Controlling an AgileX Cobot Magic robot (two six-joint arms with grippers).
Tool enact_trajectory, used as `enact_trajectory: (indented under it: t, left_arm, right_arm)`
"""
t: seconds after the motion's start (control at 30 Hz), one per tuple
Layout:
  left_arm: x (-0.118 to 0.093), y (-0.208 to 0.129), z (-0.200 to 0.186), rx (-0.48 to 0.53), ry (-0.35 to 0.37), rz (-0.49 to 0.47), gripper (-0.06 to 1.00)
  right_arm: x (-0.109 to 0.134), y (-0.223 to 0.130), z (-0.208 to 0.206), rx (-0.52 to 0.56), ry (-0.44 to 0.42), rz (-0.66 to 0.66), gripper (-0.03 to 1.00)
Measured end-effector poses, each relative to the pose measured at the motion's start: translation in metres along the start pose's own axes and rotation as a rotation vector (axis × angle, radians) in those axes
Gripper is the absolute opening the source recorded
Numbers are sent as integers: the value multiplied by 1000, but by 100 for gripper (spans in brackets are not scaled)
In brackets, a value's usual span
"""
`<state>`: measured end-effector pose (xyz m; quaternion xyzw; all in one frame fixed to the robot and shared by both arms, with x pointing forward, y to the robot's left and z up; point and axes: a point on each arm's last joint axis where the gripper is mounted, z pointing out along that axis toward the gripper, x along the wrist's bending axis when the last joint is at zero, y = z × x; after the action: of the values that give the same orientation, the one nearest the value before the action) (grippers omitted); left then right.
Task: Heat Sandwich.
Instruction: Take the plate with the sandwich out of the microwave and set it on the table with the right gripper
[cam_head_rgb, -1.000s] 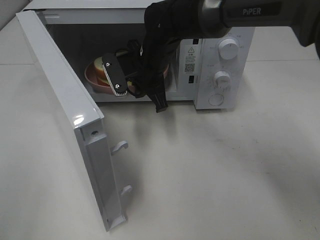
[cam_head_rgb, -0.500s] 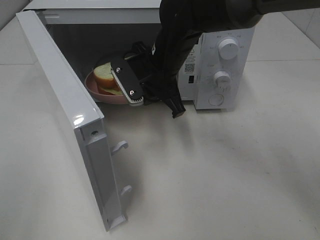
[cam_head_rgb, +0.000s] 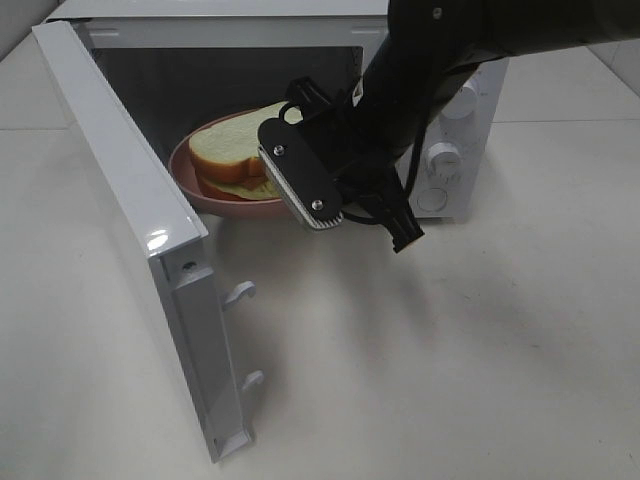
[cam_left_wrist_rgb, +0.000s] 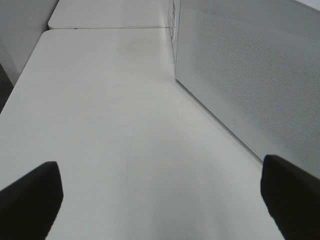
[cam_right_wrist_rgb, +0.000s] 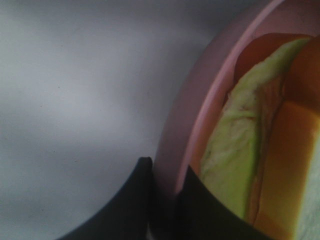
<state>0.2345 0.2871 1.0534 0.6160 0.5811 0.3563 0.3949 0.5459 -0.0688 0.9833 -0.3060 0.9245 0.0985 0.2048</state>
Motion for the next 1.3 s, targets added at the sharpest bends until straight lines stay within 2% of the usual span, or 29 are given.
enact_trajectory:
  t: [0.9, 1.23, 1.3]
  left_arm:
    - [0, 0, 0, 0, 0, 0, 99]
    - [0, 0, 0, 0, 0, 0, 99]
    - [0, 0, 0, 0, 0, 0, 99]
  right_arm:
    - [83, 5, -70, -13, -44, -24, 11]
    - [115, 5, -99, 16, -80, -21, 11]
    - [128, 3, -105, 33, -79, -12, 11]
